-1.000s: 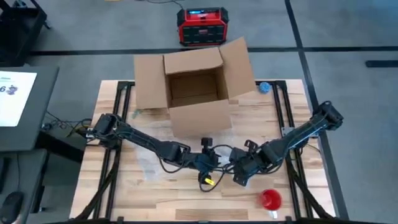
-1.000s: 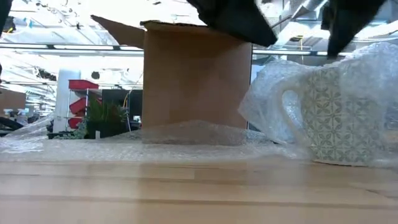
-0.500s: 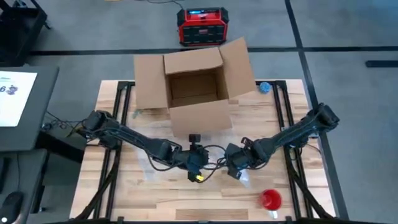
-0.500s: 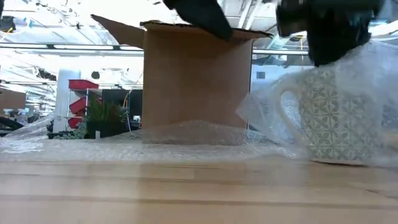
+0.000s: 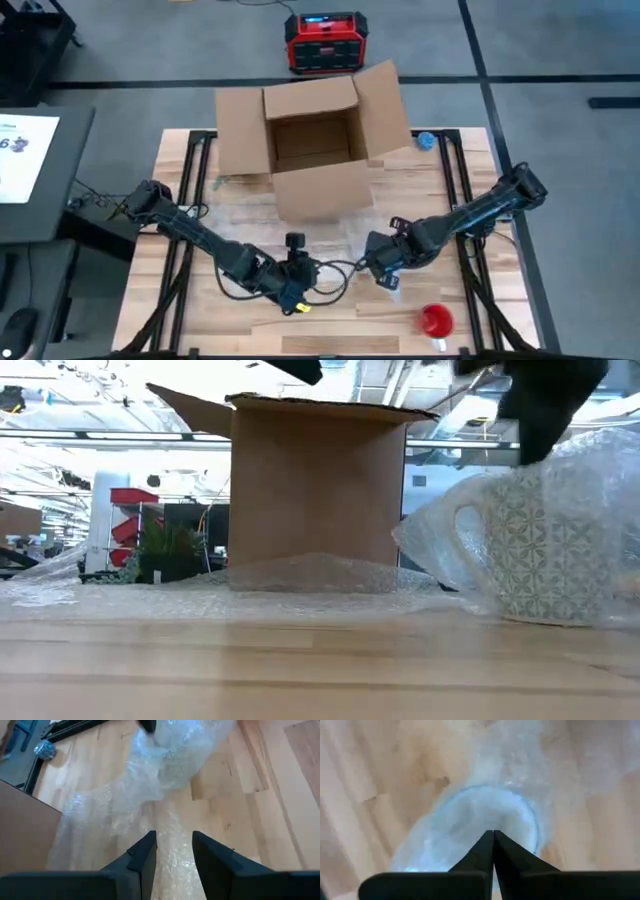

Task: Wrap mug
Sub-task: Wrap the green patterned mug into the bubble wrap, then put the green patterned mug into the cardboard box

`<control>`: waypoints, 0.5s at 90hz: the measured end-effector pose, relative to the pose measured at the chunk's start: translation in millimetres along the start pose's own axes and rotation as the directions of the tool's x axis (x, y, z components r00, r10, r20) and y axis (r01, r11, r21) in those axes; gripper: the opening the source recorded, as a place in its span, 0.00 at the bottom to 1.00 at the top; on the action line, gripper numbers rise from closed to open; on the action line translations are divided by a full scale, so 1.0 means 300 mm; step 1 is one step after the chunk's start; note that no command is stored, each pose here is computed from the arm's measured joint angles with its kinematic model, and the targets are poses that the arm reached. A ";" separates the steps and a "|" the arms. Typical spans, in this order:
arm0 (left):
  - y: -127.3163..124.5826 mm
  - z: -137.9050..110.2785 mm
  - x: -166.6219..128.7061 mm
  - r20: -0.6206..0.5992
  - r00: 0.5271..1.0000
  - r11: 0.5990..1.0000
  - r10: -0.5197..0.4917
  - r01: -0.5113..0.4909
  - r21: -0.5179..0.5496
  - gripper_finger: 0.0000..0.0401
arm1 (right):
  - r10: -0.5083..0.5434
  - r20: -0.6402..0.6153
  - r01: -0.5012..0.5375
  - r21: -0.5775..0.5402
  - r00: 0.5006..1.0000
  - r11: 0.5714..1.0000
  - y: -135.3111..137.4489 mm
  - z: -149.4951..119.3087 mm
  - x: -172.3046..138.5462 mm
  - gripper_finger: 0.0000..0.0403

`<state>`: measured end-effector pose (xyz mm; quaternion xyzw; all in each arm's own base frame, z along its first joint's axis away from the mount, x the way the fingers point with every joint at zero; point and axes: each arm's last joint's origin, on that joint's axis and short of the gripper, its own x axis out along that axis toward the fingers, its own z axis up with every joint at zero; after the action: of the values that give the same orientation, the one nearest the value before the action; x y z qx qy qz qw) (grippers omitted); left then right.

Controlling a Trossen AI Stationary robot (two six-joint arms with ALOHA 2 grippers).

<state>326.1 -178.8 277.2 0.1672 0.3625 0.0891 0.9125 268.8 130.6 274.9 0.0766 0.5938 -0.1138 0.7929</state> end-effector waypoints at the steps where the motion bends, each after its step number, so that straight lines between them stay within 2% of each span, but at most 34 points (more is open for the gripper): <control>1: -0.002 0.000 -0.002 0.003 1.000 1.000 0.005 -0.005 0.001 0.27 | 0.002 0.005 -0.002 -0.007 1.000 1.000 0.005 0.000 -0.008 0.00; 9: -0.017 -0.004 -0.017 0.014 1.000 1.000 0.028 -0.028 0.012 0.27 | 0.039 0.046 -0.036 -0.066 0.998 0.997 0.045 -0.009 -0.059 0.01; 16: -0.028 -0.013 -0.026 0.003 0.999 0.999 0.032 -0.032 0.017 0.27 | 0.080 0.069 -0.074 -0.094 0.994 0.993 0.078 -0.023 -0.069 0.06; 27: -0.030 -0.024 -0.030 -0.018 0.999 0.999 0.042 -0.042 0.004 0.27 | 0.042 0.044 -0.036 -0.132 0.998 0.991 0.102 -0.058 -0.037 0.22; 45: -0.034 -0.042 -0.039 -0.055 0.997 0.998 0.048 -0.049 -0.027 0.27 | -0.043 0.009 0.044 -0.197 0.999 0.979 0.095 -0.076 0.087 0.53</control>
<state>309.4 -188.7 272.1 0.1605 0.3817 0.1207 0.9022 262.4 161.5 242.9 -0.0155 0.6018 -0.0718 0.7953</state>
